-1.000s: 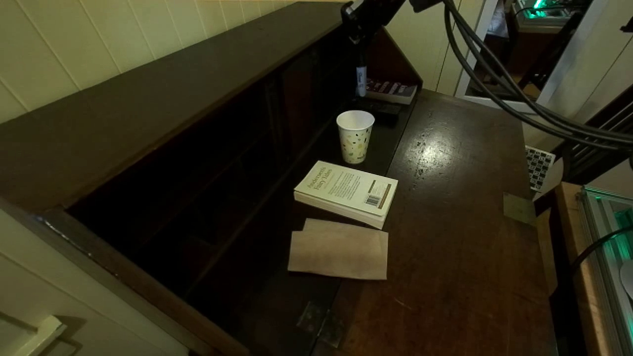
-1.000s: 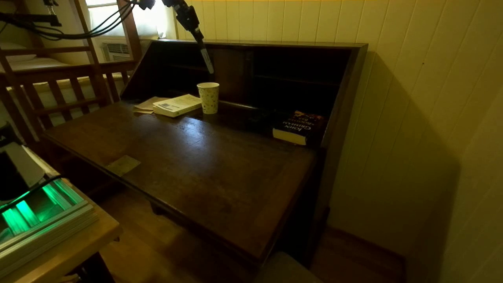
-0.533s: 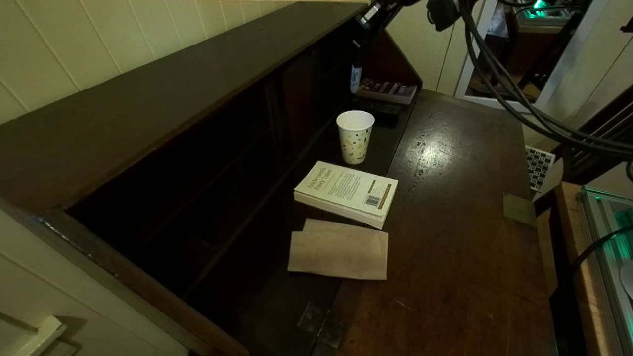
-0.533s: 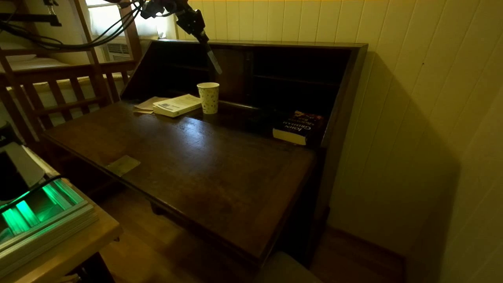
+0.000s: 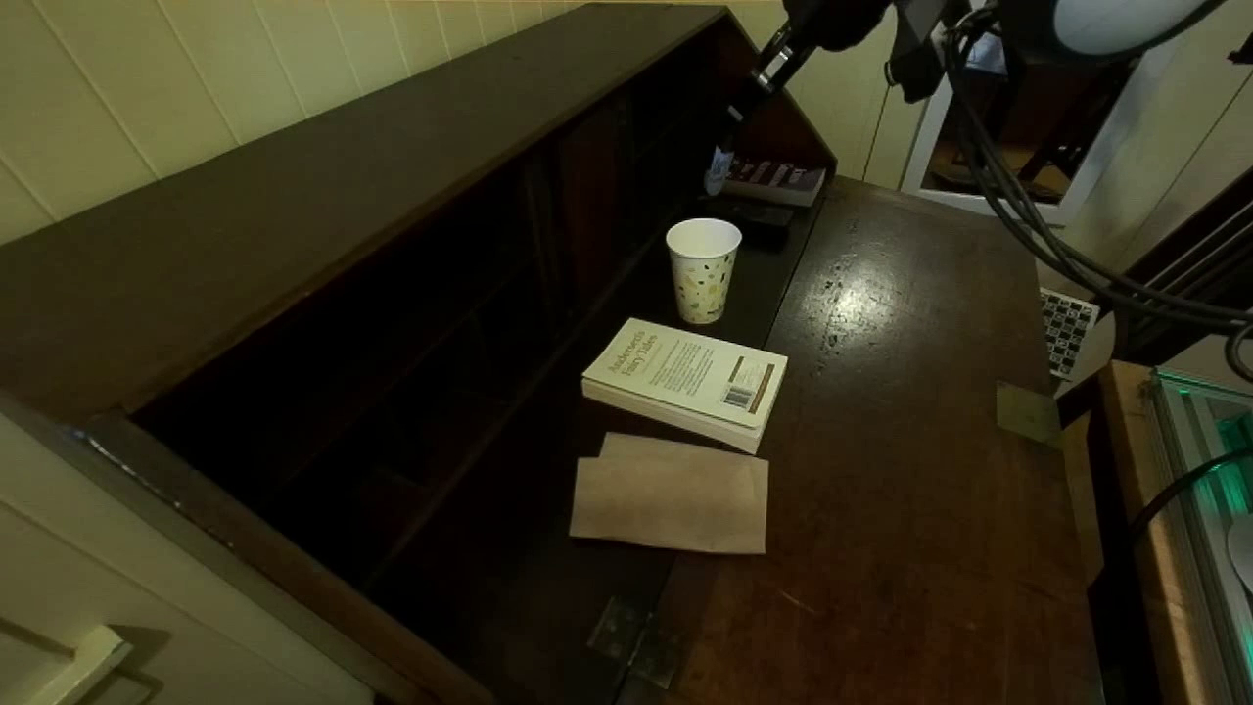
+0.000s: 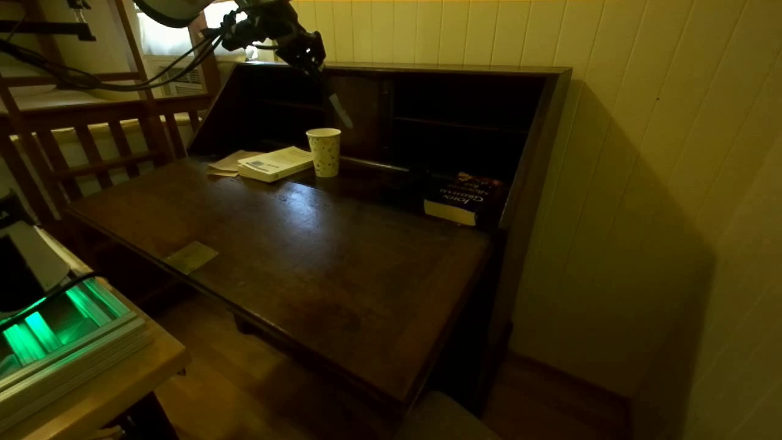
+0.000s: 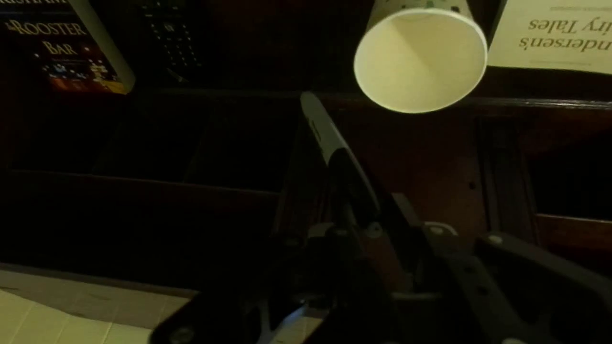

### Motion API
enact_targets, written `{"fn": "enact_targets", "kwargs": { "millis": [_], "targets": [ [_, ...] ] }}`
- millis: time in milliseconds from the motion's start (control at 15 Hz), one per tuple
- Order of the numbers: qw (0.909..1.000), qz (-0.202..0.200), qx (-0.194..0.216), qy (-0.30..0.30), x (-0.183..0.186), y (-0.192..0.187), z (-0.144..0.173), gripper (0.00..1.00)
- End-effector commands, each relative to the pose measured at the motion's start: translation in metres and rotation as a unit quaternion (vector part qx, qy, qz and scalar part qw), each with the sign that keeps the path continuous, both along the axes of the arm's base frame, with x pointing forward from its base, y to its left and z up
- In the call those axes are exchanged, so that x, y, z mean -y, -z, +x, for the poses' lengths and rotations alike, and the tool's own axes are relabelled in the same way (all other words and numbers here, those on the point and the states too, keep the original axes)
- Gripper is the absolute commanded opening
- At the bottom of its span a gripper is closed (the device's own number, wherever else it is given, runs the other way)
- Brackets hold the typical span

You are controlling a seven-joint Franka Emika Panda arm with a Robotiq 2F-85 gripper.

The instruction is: Take the marker out of the coffee cup.

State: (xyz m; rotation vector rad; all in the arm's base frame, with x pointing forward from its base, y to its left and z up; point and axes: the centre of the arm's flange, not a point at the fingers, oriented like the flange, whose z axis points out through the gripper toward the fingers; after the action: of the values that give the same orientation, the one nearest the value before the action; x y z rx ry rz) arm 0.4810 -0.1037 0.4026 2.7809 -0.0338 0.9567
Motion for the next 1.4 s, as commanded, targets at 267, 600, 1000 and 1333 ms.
{"fn": "enact_targets", "kwargs": {
  "millis": [267,600,1000,1333],
  "targets": [
    [0.9993,-0.012,-0.015,-0.031,0.017,0.018,-0.007,0.24],
    [0.9991,-0.016,-0.019,-0.033,0.023,0.02,-0.009,0.24],
    [0.9991,-0.016,-0.019,-0.034,0.023,0.02,-0.008,0.06],
    [0.9993,-0.015,-0.005,-0.034,0.038,0.027,0.002,0.06]
  ]
}}
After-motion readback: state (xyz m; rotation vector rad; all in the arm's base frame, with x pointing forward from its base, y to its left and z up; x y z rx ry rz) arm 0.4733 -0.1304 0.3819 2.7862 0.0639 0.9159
